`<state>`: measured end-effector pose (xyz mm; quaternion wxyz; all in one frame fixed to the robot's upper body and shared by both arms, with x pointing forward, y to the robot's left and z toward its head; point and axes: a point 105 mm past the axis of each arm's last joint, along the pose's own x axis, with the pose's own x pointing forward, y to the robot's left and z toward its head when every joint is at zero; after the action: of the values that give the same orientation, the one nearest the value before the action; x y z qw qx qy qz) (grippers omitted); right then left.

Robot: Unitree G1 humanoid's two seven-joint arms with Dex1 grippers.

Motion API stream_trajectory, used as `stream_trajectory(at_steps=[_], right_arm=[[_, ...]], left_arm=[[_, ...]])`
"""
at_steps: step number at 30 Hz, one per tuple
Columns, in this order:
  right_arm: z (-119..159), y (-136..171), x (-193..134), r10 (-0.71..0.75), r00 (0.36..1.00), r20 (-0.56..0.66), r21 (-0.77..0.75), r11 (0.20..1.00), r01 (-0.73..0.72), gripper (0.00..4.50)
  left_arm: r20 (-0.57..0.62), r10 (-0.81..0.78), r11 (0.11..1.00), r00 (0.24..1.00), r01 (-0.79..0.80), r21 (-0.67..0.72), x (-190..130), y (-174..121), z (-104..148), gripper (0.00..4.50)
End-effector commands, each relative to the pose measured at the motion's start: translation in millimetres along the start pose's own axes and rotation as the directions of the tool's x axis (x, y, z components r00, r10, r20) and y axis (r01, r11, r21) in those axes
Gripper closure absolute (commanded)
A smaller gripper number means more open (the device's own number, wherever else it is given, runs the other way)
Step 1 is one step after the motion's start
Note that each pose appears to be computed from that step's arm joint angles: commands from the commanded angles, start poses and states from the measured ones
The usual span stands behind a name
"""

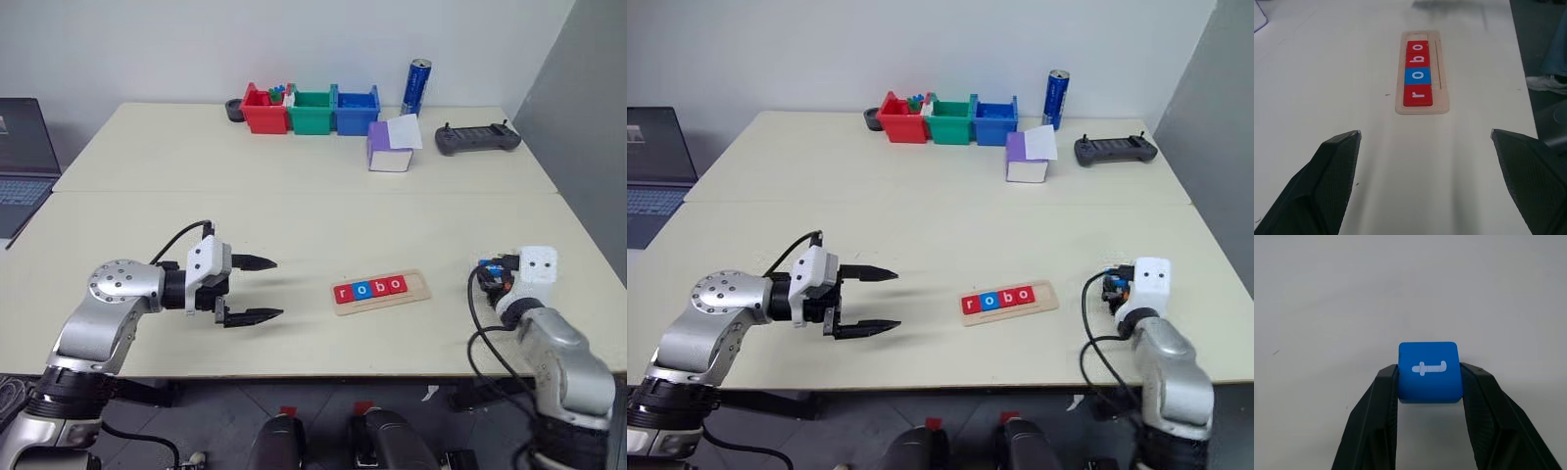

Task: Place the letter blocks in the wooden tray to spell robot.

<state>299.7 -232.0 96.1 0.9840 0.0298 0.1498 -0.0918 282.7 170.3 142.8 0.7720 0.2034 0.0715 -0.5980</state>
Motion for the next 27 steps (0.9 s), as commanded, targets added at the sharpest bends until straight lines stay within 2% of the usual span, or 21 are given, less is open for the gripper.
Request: stream_trajectory(at_steps=[1,5,9,17,18,20,23,24,27], right_arm=[[15.1,12.8,-11.7,-0.093,0.996,0.015,0.024,0.995,0.092,3.05],[15.4,24.8,-10.7,-0.116,0.992,-0.047,0.077,0.990,0.120,3.05],[5.1,23.4,-12.5,-0.130,0.985,-0.110,0.046,0.990,0.136,3.05],[18.2,25.3,-6.9,-0.044,0.993,-0.106,-0.018,0.999,0.042,0.25],[23.5,23.7,-5.5,-0.008,0.995,-0.095,-0.057,0.998,0.003,0.03],[32.4,23.1,-3.9,0.069,0.994,-0.080,-0.120,0.990,-0.078,0.03],[45.9,23.8,-2.8,0.364,0.925,-0.107,-0.305,0.874,-0.379,0.03],[46.4,22.5,-4.8,0.467,0.872,-0.144,-0.361,0.796,-0.486,0.03],[37.8,11.1,-10.7,0.645,0.719,-0.258,-0.423,0.593,-0.685,0.03]], left_arm=[[0.007,-0.022,0.999,1.000,0.022,0.037,1.4,0.5,5.8,0.00],[0.000,-0.031,0.999,1.000,0.031,0.036,-0.8,0.6,5.1,0.00],[-0.008,-0.034,0.999,0.999,0.034,0.036,-3.2,0.6,5.2,0.00],[-0.012,-0.021,0.999,1.000,0.022,0.037,-3.9,-0.4,3.7,0.00],[-0.011,-0.017,0.999,1.000,0.017,0.038,-3.9,-0.8,4.5,0.00],[-0.010,-0.009,0.999,1.000,0.010,0.038,-5.0,-1.0,5.3,0.00],[-0.017,0.004,0.999,1.000,-0.003,0.040,-7.6,-2.0,5.4,0.00],[-0.019,0.009,0.999,1.000,-0.008,0.041,-8.6,-2.4,5.7,0.00],[-0.024,0.024,0.999,0.999,-0.023,0.040,-11.7,-4.0,6.6,0.00]])
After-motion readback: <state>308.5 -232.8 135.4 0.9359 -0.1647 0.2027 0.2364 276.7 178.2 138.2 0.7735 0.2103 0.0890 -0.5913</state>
